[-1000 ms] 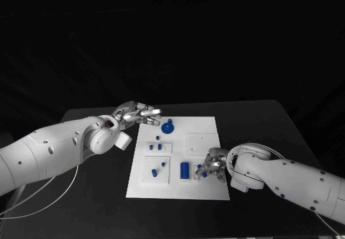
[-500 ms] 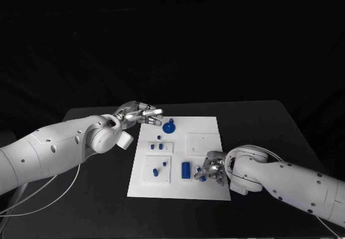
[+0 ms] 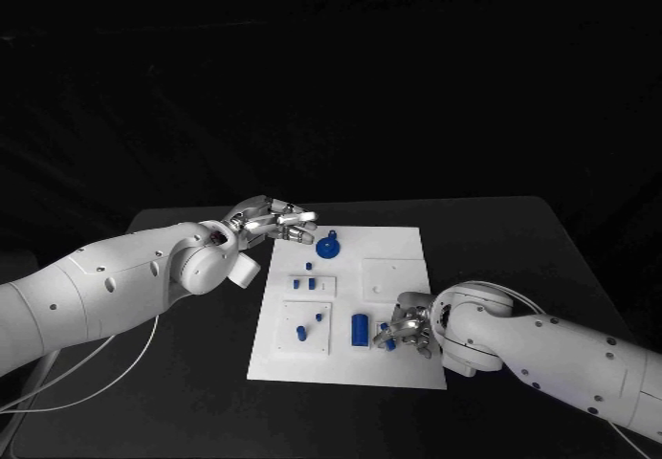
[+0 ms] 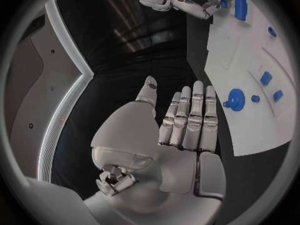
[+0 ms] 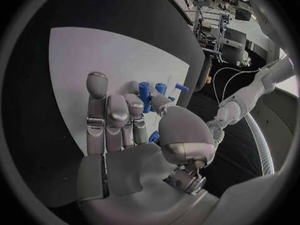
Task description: Assemble the parts on the task board
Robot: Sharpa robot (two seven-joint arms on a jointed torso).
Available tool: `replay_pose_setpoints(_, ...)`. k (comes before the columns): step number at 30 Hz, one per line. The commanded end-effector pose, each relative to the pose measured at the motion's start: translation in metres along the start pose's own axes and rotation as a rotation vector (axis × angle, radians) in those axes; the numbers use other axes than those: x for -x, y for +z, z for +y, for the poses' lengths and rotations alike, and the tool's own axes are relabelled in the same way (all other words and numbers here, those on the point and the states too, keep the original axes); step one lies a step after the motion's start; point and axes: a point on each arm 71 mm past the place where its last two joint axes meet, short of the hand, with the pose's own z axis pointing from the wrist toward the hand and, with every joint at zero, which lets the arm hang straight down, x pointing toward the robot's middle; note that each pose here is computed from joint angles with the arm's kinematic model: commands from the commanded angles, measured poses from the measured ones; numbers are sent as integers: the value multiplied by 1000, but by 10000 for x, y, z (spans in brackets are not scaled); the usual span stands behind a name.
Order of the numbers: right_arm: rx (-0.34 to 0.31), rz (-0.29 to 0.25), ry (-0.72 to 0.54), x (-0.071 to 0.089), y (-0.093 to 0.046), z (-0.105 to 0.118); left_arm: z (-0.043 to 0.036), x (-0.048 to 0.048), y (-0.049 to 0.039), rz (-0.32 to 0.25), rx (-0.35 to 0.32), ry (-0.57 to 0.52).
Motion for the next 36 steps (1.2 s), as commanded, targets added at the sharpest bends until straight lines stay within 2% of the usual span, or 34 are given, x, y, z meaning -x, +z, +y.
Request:
replay_pose_setpoints(1, -16, 0, -36, -16, 16, -4, -9, -27, 12, 19, -3, -10)
replay_pose_setpoints(36, -22, -10, -35, 15, 52, 10, -4, -28, 11, 22, 2, -11)
